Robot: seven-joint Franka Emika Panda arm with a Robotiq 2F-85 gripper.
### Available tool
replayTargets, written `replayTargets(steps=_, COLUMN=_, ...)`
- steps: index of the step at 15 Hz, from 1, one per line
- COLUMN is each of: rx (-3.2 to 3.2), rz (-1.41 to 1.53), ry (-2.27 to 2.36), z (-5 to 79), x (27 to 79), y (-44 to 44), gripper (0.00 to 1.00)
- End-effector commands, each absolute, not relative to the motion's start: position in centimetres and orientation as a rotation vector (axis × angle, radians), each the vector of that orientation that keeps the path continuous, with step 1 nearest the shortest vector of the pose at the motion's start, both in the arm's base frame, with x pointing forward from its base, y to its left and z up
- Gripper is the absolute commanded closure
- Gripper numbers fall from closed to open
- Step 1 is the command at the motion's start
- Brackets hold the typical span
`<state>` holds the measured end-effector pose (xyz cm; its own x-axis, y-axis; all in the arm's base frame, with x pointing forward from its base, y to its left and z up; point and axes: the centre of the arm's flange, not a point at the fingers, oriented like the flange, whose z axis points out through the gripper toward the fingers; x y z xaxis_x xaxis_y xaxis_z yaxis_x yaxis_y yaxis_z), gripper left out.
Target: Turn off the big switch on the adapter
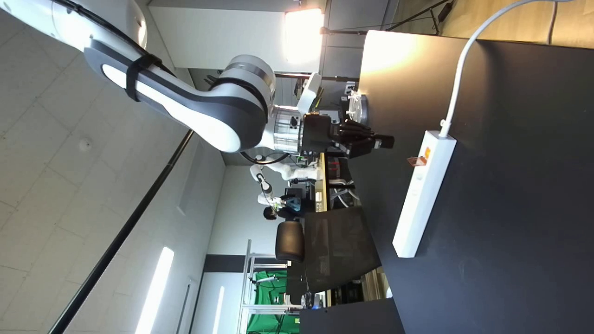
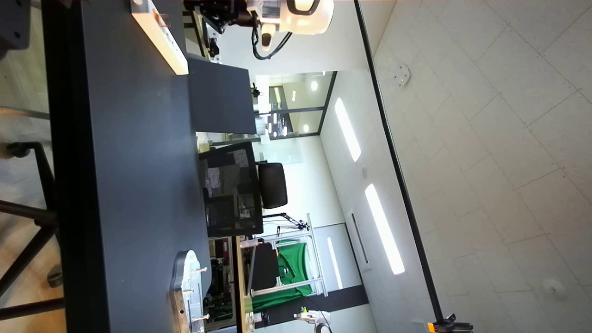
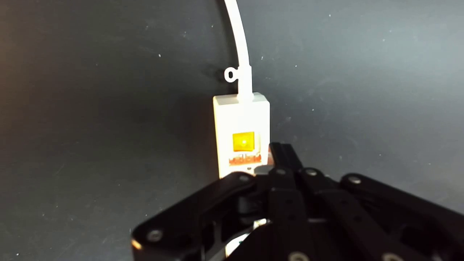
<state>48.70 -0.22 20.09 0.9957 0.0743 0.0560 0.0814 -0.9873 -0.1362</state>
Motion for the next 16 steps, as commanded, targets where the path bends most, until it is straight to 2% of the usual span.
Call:
replayTargets(steps=1, rx=-2.992, rz=-0.098, ry=-0.134, z=19.9, x=48.6, y=-0.4, gripper=1.00)
replayTargets(steps=8, rx=-2.995, rz=-0.073, ry=-0.115, z=17.8, x=48.5, y=-1.5, gripper=1.00)
replayTargets(steps=16, rx=-2.972, rz=-0.197, ry=-0.182, z=15.7, x=48.6, y=-1.8, gripper=1.00)
